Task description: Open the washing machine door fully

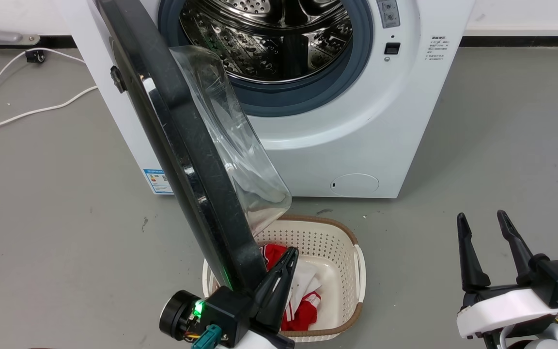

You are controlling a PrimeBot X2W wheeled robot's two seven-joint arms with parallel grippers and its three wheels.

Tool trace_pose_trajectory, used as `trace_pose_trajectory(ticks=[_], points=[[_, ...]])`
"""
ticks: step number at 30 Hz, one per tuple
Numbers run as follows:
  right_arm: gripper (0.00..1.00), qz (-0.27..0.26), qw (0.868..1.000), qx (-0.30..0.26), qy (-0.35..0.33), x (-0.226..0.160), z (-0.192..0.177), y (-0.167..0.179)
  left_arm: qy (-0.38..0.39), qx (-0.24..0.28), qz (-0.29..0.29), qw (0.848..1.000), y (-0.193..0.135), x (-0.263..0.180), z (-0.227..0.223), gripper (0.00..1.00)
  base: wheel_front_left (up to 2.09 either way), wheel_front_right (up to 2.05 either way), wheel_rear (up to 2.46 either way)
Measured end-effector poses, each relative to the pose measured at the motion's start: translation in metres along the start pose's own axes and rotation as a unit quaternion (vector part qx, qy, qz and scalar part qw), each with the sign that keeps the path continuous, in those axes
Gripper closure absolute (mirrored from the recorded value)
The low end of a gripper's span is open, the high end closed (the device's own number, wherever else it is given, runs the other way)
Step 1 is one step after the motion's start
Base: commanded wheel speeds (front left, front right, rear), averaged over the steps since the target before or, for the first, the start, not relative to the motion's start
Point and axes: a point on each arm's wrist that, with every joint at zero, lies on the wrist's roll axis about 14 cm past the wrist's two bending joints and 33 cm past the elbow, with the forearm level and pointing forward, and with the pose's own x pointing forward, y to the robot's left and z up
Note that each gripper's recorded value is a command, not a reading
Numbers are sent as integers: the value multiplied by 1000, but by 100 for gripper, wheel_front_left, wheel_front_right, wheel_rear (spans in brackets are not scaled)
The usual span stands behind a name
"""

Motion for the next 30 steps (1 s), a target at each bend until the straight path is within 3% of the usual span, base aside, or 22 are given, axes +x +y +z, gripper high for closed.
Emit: trace_pose_trajectory(ticks=[8, 17, 30], points=[[0, 12, 1000, 3, -1, 5, 0, 8, -2, -1, 23, 1000, 8, -12, 1, 100, 0, 0, 0], [0, 58, 998, 3, 1, 22, -1, 38, 10, -4, 102, 995, 38, -47, -5, 100, 0, 0, 0], [0, 137, 990, 10, 7, 44, -5, 94, 9, 14, 241, 970, 96, -106, 1, 100, 0, 0, 0]])
